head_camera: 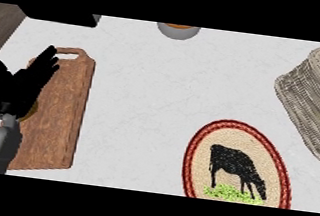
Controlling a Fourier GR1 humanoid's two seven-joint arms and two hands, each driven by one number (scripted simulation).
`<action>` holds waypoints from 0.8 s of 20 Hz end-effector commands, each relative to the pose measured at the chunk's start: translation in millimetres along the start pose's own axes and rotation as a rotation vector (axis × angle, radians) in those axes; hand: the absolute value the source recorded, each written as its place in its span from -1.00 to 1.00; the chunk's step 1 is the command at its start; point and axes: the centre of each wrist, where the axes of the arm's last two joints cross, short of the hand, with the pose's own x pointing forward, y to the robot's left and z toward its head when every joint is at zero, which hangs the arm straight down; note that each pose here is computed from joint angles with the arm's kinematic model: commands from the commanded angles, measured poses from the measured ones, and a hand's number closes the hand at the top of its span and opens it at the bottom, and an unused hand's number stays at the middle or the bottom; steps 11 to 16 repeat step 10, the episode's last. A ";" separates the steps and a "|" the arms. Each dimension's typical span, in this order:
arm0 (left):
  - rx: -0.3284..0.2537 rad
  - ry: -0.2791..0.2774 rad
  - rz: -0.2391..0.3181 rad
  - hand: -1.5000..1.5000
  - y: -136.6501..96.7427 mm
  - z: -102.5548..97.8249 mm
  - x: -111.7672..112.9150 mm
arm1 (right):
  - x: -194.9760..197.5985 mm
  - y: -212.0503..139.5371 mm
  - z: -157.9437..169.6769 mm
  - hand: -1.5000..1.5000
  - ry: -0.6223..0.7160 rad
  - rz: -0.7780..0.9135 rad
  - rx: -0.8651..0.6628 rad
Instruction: Pick the pear from the placemat and place it in the basket
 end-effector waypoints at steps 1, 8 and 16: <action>-0.023 -0.019 0.003 0.00 -0.8 -1.3 8.5 | 20.8 -33.4 17.7 -1.00 0.038 -0.031 -0.010; -0.015 0.005 0.008 0.00 -7.7 0.3 -0.1 | 17.7 -48.5 39.4 -1.00 0.081 -0.008 0.095; -0.001 -0.029 0.021 0.00 -0.7 -1.6 8.9 | 23.8 -52.2 40.5 -1.00 0.095 0.028 0.110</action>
